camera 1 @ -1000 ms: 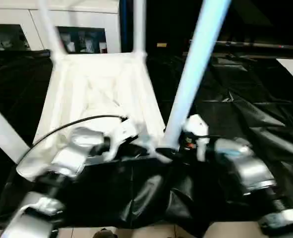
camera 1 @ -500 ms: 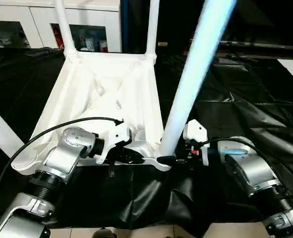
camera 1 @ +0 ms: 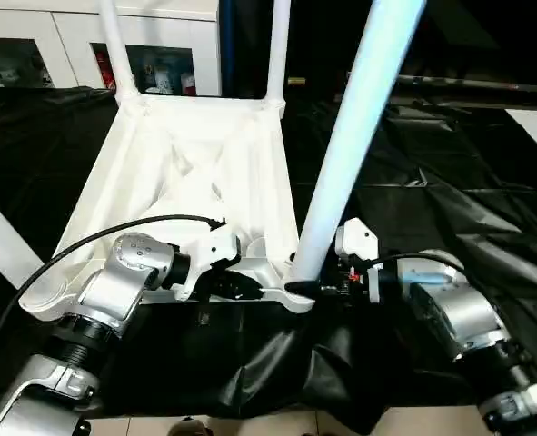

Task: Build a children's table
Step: Rotate leg to tighten

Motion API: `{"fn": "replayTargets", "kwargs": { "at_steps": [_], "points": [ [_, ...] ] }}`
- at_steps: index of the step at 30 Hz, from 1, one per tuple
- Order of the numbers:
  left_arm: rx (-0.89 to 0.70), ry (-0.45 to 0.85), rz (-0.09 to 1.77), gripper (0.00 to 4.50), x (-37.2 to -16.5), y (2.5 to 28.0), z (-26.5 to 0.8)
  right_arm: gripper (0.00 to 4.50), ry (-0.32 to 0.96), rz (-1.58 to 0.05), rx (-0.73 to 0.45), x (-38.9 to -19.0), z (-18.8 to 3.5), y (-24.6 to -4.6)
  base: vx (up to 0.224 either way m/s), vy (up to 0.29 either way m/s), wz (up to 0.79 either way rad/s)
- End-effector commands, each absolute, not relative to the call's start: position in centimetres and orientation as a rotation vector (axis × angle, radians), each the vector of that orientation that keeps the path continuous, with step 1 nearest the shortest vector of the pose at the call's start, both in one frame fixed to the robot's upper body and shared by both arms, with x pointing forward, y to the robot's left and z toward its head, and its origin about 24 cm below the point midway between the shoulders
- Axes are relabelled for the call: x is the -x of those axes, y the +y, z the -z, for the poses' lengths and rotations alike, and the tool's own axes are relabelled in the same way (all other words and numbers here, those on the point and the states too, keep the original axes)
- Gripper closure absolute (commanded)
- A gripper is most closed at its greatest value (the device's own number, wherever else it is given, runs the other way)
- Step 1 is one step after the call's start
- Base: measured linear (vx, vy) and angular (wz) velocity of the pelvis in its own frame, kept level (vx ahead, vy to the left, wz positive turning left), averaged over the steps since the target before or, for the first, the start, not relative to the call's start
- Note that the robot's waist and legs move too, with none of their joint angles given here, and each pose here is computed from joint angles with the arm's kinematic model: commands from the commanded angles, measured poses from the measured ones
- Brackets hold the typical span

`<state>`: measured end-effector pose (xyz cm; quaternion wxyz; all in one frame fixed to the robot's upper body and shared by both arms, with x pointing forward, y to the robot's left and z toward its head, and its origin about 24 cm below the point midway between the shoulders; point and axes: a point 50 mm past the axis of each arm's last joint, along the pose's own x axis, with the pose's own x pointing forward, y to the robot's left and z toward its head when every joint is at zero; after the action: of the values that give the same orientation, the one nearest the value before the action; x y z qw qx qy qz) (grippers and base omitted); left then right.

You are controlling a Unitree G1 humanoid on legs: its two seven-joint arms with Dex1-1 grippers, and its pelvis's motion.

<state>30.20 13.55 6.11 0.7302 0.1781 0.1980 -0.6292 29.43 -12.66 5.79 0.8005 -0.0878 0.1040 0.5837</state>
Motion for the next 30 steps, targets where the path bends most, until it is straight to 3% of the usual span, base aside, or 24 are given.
{"fn": "replayTargets", "kwargs": {
  "at_steps": [1,7,9,10,12,19,21,23,27,30],
  "points": [
    [-0.36,0.441,1.333,4.5,-30.4,11.9,-5.0,2.45,0.31,-1.185,0.182,-29.1,-3.7,-12.4,0.0,0.0,0.0],
    [-0.34,0.429,1.168,4.5,-31.6,8.9,-4.6,2.47,0.355,-0.923,0.118,-30.2,-2.1,-10.8,0.0,0.0,0.0],
    [-0.331,0.428,1.11,4.5,-31.9,7.8,-4.4,2.47,0.369,-0.785,0.087,-30.9,-1.7,-10.2,0.0,0.0,0.0],
    [-0.314,0.432,1.088,4.5,-31.9,6.2,-4.2,2.48,0.39,-0.626,0.041,-31.8,-1.5,-9.4,0.0,0.0,0.0],
    [-0.31,0.434,1.098,4.5,-31.6,4.8,-4.0,2.48,0.403,-0.541,0.014,-32.3,-1.5,-8.3,0.0,0.0,0.0],
    [-0.349,0.418,1.121,4.5,-31.8,4.5,-4.2,2.48,0.354,-0.601,-0.004,-32.5,-2.5,-6.8,0.0,0.0,0.0],
    [-0.364,0.418,1.13,4.5,-31.9,5.4,-4.3,1.93,0.342,-0.634,-0.012,-32.6,-2.8,-7.0,0.0,0.0,0.0],
    [-0.37,0.416,1.138,4.5,-32.0,6.0,-4.3,1.79,0.336,-0.647,-0.012,-32.7,-3.0,-7.3,0.0,0.0,0.0],
    [-0.388,0.407,1.201,4.5,-31.7,7.7,-4.5,1.35,0.326,-0.804,0.02,-32.6,-3.9,-8.9,0.0,0.0,0.0],
    [-0.371,0.399,1.325,4.5,-30.8,8.8,-4.9,1.35,0.284,-1.046,0.119,-31.3,-5.2,-10.6,0.0,0.0,0.0]
  ]
}}
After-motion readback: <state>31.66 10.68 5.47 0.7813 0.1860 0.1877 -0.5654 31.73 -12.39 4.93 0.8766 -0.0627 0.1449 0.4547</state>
